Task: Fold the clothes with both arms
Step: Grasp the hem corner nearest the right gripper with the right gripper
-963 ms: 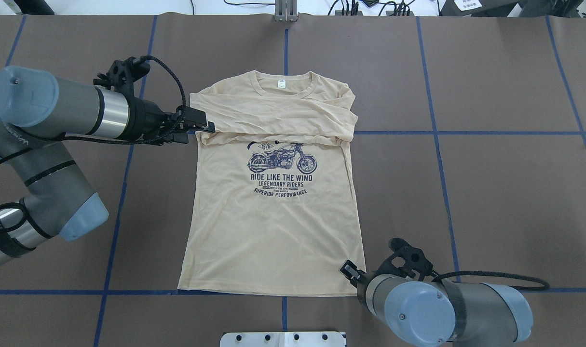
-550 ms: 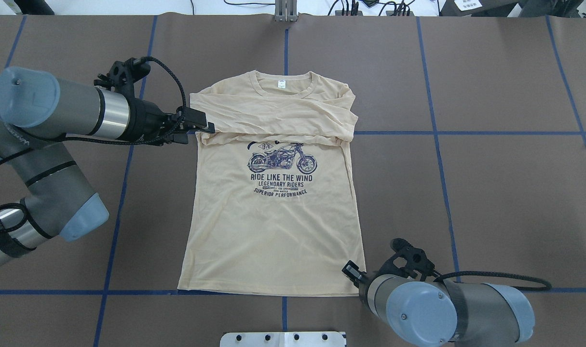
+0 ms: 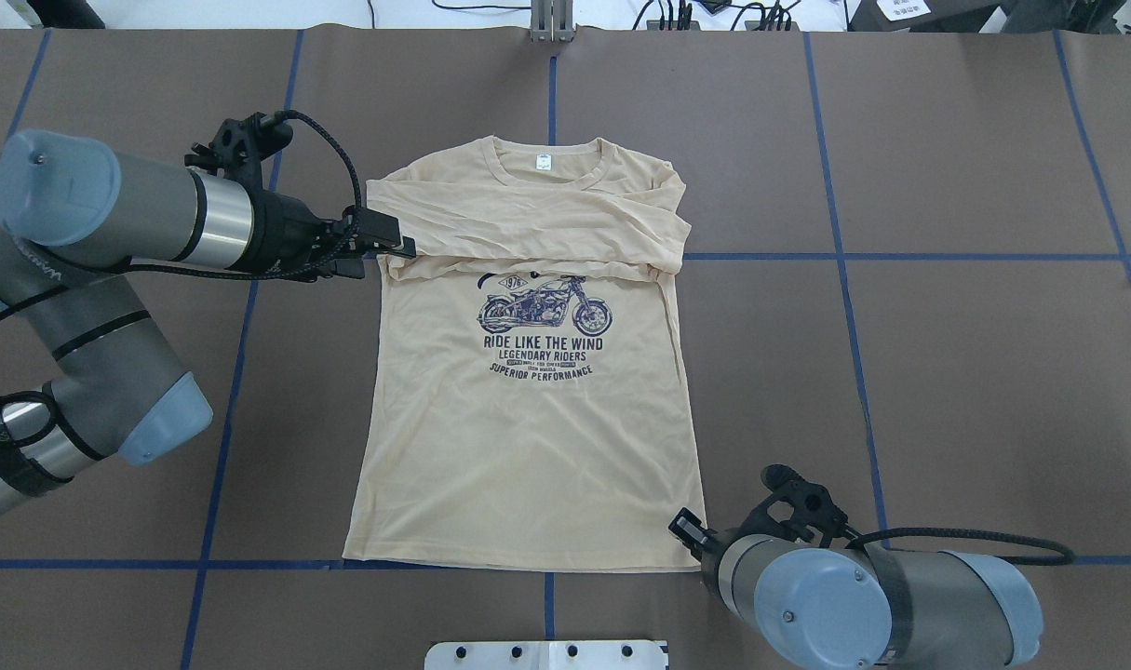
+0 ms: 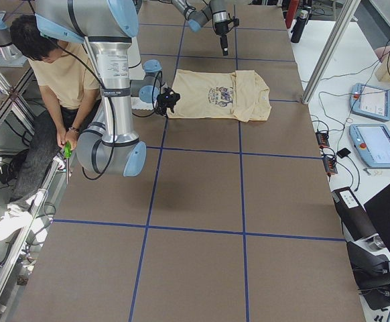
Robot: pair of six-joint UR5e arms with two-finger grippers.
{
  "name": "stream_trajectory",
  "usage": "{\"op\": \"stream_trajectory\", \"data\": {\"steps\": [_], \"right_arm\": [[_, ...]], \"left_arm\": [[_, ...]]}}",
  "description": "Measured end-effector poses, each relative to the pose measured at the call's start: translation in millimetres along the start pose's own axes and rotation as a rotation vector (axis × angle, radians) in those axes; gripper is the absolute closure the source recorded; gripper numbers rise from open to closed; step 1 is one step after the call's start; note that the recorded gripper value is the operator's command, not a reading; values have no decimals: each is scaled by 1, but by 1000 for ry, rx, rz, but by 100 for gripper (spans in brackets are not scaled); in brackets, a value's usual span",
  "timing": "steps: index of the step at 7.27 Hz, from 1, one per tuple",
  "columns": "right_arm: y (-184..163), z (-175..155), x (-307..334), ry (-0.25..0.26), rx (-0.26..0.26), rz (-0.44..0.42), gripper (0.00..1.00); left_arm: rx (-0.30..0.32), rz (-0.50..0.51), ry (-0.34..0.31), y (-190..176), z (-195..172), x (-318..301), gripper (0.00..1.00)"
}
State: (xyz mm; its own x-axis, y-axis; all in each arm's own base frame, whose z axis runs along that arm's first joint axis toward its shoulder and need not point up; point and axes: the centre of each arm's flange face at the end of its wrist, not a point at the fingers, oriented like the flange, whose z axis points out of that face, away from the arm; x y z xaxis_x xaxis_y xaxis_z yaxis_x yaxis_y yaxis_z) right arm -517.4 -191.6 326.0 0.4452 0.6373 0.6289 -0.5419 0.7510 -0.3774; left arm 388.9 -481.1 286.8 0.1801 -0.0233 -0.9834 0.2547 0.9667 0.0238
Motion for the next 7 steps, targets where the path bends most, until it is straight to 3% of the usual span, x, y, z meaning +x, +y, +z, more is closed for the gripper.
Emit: {"op": "stream_trajectory", "data": {"steps": [1,2,4,7], "right_arm": [[4,1,2,4,-4,-5,30],[7,2,4,7,-6,-10,42],[9,3,6,8,-7,-13,100],[10,-2,4,2,-14,9,100]], "left_arm": [[0,0,0,0,0,0,16],[0,0,1,0,0,1,16],[0,0,1,0,0,1,16],[2,-1,-2,0,0,-1,16]]}}
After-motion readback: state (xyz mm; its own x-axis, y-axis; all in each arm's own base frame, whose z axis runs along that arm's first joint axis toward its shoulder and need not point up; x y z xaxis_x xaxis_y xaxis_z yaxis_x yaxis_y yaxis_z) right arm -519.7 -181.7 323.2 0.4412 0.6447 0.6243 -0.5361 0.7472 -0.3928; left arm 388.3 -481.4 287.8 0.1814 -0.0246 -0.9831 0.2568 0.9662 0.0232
